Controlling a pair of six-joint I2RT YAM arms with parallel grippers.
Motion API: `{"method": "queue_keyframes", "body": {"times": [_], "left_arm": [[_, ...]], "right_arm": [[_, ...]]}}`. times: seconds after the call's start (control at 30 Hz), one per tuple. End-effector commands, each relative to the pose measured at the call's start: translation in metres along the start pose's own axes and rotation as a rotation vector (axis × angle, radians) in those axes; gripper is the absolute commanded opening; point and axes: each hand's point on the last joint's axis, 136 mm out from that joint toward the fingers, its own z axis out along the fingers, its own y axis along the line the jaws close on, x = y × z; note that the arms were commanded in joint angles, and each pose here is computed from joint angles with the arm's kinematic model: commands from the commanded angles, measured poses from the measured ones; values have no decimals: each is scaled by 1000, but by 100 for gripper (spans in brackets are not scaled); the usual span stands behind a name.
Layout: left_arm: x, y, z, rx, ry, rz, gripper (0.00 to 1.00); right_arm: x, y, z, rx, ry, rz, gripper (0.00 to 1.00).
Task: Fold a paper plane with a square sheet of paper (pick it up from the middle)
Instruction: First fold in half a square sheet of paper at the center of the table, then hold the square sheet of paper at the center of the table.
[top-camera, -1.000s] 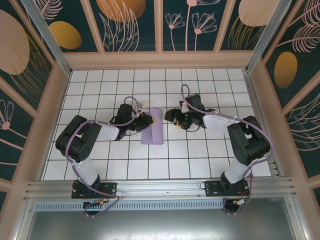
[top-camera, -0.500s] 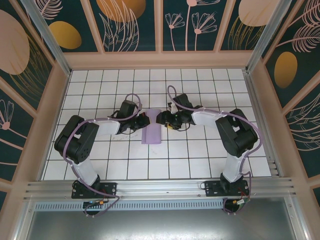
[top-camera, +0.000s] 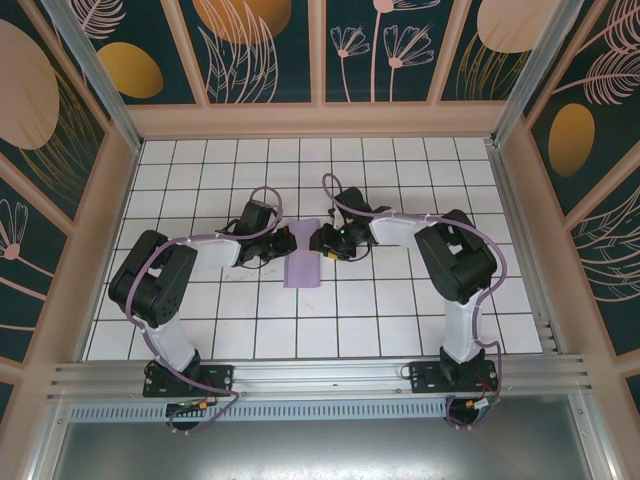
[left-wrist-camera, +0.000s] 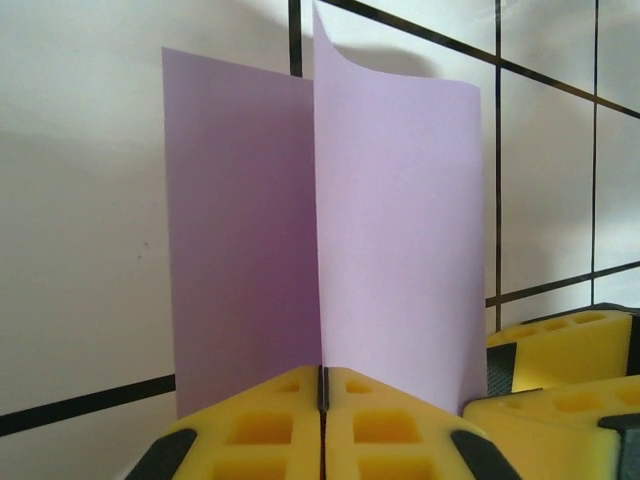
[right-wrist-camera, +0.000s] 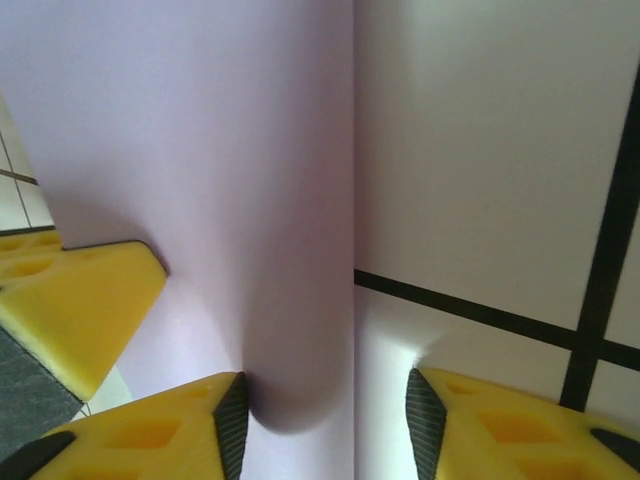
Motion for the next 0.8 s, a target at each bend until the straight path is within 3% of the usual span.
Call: {"method": "queue_keyframes", "body": {"times": [0.0,0.23,0.4,0.53,0.67,0.77], "left_arm": [[-8,-3,-4,-16,-18,7,15],[-20,-3,-17,-62,-47,-8,37],[-42,2,-43,-111,-138,-32,57],[-54,8,-60,-137,-194,-50,74],[-64,13,-70,-159,-247,-55,99],[-67,15,-72,-164,-265,-49,98]], "right_arm": [[9,-30,11,134,26,57,44],[22,-62,24,259,57,106,40],[30,-76,32,310,82,117,40],[35,-88,37,367,100,125,41],[40,-98,43,403,125,123,43],[43,-104,46,438,145,107,45]]}}
